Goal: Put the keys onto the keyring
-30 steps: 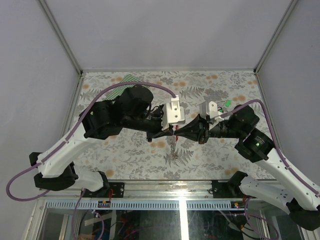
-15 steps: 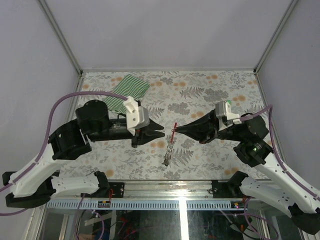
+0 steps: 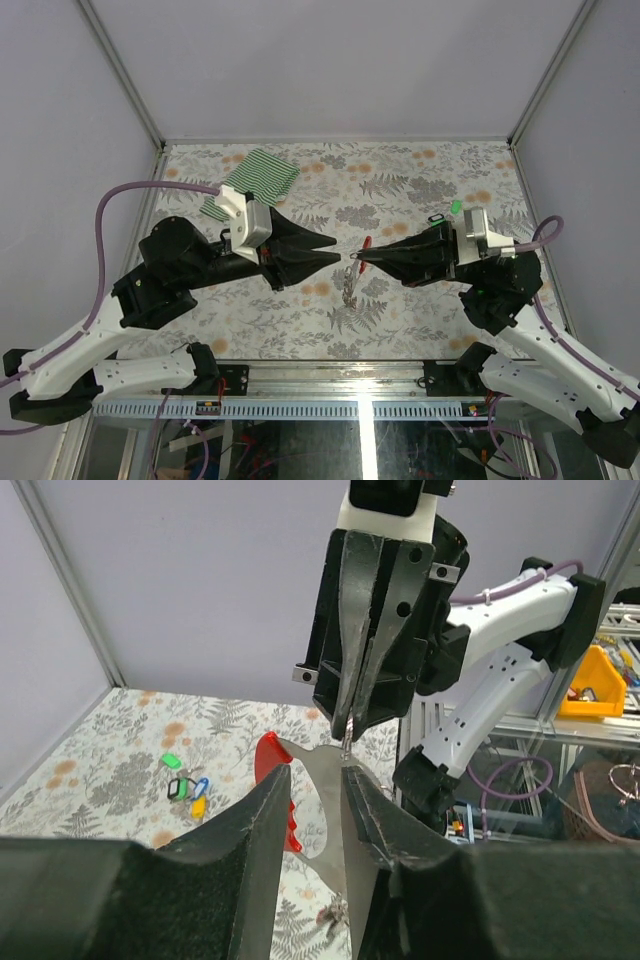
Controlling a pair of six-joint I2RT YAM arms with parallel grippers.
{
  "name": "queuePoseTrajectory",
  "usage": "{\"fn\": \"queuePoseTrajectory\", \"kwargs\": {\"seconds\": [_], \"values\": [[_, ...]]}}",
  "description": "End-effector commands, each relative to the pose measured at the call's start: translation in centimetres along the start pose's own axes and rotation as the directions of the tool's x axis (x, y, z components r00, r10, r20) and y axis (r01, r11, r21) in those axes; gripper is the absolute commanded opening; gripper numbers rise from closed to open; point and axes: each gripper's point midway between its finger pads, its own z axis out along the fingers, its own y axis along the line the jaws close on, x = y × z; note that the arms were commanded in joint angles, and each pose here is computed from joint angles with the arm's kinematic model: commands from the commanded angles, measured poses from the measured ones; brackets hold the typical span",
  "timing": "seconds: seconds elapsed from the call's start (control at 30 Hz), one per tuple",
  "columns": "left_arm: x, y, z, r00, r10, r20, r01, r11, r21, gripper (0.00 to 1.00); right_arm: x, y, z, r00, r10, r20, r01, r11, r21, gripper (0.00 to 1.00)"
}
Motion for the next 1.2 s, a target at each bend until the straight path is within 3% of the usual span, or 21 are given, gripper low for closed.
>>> {"fn": "queuePoseTrajectory", "kwargs": {"seconds": [0.0, 0.43, 0.73, 1.17], "values": [[-3.7, -0.5, 0.6, 0.987, 0.006, 0.16, -0.01, 1.0, 0.023, 0.28, -5.1, 1.1, 0.6, 0.982, -0.08, 0.172, 0.087, 0.996, -0.029, 0.0], [-3.5, -2.0, 1.5, 0.98, -0.028, 0.199, 0.002, 0.992, 0.128, 0.28, -5.8, 0.7, 0.7, 0.978, -0.09, 0.189, 0.092, 0.996, -0.002, 0.0], [-2.7, -1.7, 2.2, 0.982, -0.039, 0.187, 0.015, 0.992, 0.129, 0.22, -6.0, 0.7, 0.6, 0.977, -0.101, 0.189, 0.102, 0.995, 0.005, 0.0], [-2.1, -1.7, 2.7, 0.981, -0.061, 0.183, 0.036, 0.99, 0.137, 0.21, -6.4, 0.6, 0.5, 0.973, -0.121, 0.199, 0.119, 0.993, 0.025, 0.0]]}}
